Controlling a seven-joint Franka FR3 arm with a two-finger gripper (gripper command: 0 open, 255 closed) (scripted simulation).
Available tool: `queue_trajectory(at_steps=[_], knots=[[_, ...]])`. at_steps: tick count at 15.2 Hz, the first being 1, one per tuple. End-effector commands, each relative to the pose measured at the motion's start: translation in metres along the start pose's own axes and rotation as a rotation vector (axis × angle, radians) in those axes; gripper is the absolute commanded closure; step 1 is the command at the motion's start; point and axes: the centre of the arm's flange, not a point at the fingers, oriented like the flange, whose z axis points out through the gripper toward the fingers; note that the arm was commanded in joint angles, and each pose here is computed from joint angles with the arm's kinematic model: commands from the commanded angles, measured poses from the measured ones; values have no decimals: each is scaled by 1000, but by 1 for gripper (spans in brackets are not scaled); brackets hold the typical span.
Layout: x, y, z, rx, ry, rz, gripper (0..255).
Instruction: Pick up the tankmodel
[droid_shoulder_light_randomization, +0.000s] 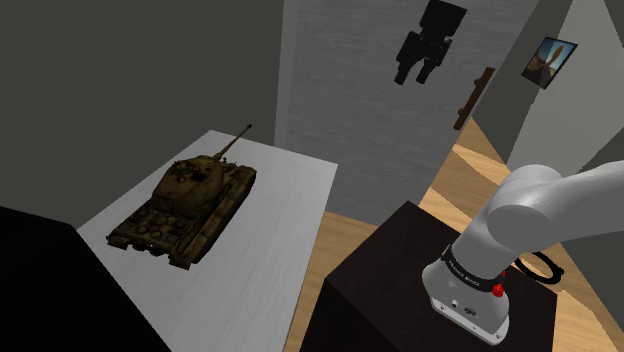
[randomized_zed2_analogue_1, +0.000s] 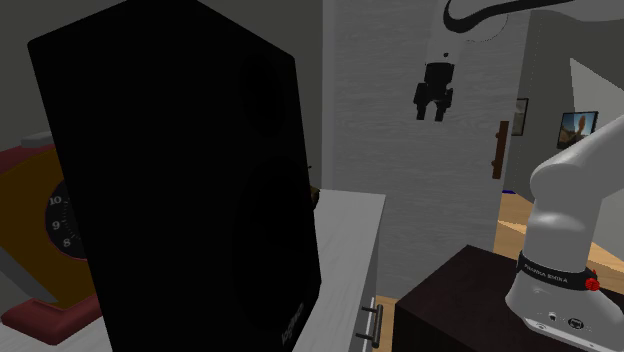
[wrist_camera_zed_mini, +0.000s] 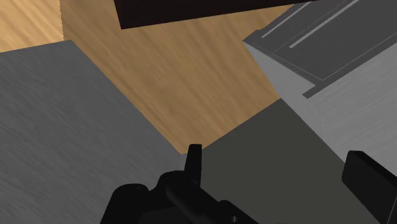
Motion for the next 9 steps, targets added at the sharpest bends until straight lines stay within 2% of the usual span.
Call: queue_trajectory(at_steps=[1, 9], knots=[[0, 0, 0, 0, 0, 0, 0], [-13, -102, 27, -8, -20, 199, 0]])
